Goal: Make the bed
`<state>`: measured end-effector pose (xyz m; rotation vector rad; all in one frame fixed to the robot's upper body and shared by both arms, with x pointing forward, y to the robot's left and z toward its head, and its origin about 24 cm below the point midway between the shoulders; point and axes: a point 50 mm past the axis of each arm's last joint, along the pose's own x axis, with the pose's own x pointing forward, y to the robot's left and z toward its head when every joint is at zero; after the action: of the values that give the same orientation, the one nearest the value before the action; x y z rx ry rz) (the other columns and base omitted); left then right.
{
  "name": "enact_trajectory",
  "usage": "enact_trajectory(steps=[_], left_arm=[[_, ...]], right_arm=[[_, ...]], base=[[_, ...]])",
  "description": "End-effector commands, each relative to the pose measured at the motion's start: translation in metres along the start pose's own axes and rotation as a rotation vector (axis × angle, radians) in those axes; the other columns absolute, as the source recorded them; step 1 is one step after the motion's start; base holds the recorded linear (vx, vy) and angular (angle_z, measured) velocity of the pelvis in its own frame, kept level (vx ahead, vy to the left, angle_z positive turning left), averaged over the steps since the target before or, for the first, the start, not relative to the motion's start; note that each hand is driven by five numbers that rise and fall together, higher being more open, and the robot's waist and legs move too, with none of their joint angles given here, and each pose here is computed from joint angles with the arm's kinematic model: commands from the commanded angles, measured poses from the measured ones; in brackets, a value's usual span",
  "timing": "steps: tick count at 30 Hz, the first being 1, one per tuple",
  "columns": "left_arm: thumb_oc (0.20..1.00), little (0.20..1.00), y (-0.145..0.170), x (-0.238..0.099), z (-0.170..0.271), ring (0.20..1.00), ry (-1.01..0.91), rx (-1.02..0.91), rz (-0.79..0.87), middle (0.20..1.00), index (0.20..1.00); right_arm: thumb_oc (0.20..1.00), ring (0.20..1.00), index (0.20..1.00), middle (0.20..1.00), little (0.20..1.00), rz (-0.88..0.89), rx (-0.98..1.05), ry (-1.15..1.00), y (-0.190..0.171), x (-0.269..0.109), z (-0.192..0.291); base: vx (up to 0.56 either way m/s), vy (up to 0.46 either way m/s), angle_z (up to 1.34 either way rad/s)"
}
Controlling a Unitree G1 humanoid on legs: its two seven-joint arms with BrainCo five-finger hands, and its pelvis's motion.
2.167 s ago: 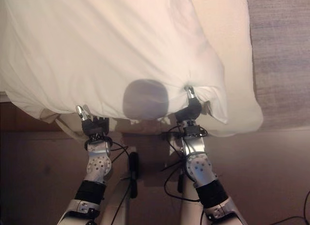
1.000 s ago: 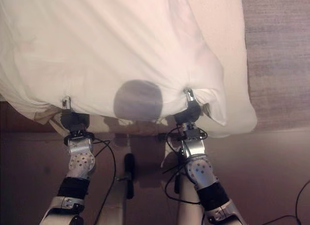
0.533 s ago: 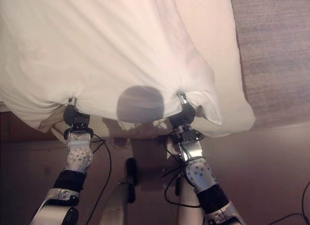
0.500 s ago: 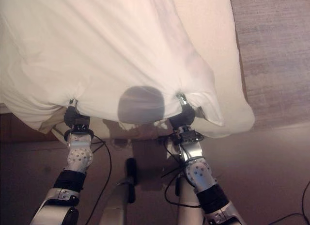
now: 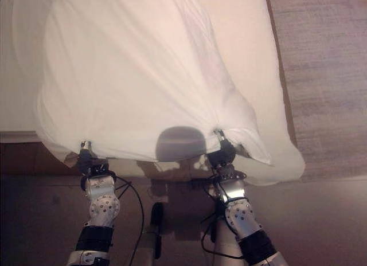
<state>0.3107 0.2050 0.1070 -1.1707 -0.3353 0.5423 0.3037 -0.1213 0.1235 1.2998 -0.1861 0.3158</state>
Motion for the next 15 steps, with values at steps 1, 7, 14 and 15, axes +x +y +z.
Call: enact_trajectory(steps=[1,7,14,15], left_arm=[[0.2,0.2,0.037,0.002,0.071,0.2,-0.315,0.101,0.114,0.2,0.2],[0.2,0.2,0.018,-0.003,0.073,0.2,-0.323,0.257,0.022,0.2,0.2],[0.2,0.2,0.005,-0.009,0.068,0.2,-0.33,0.293,-0.008,0.2,0.2],[0.2,0.2,0.007,-0.01,0.06,0.2,-0.302,0.314,0.016,0.2,0.2]], right_arm=[[0.2,0.2,0.2,0.2,0.2,-0.01,-0.001,-0.298,-0.007,-0.025,0.057],[0.2,0.2,0.2,0.2,0.2,-0.031,0.001,-0.292,-0.002,-0.024,0.05],[0.2,0.2,0.2,0.2,0.2,-0.082,0.002,-0.274,-0.014,-0.026,0.04],[0.2,0.2,0.2,0.2,0.2,-0.096,0.015,-0.293,-0.017,-0.032,0.041]], base=[[-0.02,0.51,0.06],[-0.04,0.721,0.07],[-0.07,0.334,-0.41],[-0.03,0.184,-0.1]])
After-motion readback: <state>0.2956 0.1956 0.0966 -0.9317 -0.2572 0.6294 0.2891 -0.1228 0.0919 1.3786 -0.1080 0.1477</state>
